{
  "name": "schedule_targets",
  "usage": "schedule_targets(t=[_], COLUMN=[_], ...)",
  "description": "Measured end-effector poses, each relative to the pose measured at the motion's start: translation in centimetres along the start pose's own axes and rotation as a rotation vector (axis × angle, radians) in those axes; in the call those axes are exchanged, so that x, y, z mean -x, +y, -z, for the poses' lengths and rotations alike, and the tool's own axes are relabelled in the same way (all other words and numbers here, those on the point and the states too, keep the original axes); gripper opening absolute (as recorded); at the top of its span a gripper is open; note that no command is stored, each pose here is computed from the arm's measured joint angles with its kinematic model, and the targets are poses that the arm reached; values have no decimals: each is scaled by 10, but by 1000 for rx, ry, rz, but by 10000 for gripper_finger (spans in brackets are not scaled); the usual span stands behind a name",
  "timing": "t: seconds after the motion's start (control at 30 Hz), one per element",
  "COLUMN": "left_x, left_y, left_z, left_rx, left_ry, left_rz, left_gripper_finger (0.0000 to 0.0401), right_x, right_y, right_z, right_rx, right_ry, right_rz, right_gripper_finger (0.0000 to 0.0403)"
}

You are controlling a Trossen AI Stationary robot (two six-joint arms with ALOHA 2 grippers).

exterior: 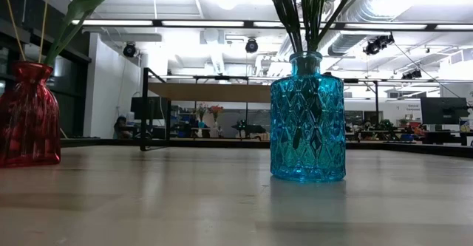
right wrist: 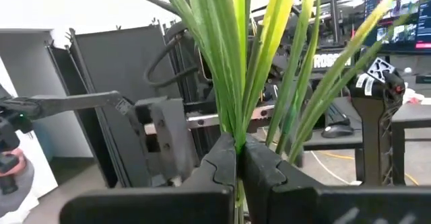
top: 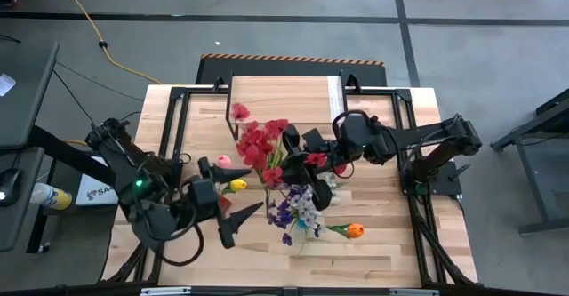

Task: Pick and place flowers into a vace then onto a shelf
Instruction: Put the red flowers into the red vase

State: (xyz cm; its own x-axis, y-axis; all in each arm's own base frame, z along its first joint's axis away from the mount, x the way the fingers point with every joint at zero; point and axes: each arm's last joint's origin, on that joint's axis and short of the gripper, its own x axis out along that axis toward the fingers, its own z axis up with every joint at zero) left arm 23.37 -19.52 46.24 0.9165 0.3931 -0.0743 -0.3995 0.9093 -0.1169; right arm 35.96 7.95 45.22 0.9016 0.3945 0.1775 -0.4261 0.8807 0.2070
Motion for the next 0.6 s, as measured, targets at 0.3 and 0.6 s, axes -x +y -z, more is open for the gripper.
schedule_targets(t=[0.3, 0.6], left_x=[-28, -34], left_y=[9, 12], left_z=[0, 1], left_rx=[16, 12], left_ry=[33, 48], left_rz=[25, 41], left_gripper_finger=[385, 346], right_x=[-5, -6], right_y=[-3, -4], right_z=[2, 4], right_rx=[12, 10], right_ry=[-27, -15], right_rz=[-10, -29], right_gripper_finger=[0, 0])
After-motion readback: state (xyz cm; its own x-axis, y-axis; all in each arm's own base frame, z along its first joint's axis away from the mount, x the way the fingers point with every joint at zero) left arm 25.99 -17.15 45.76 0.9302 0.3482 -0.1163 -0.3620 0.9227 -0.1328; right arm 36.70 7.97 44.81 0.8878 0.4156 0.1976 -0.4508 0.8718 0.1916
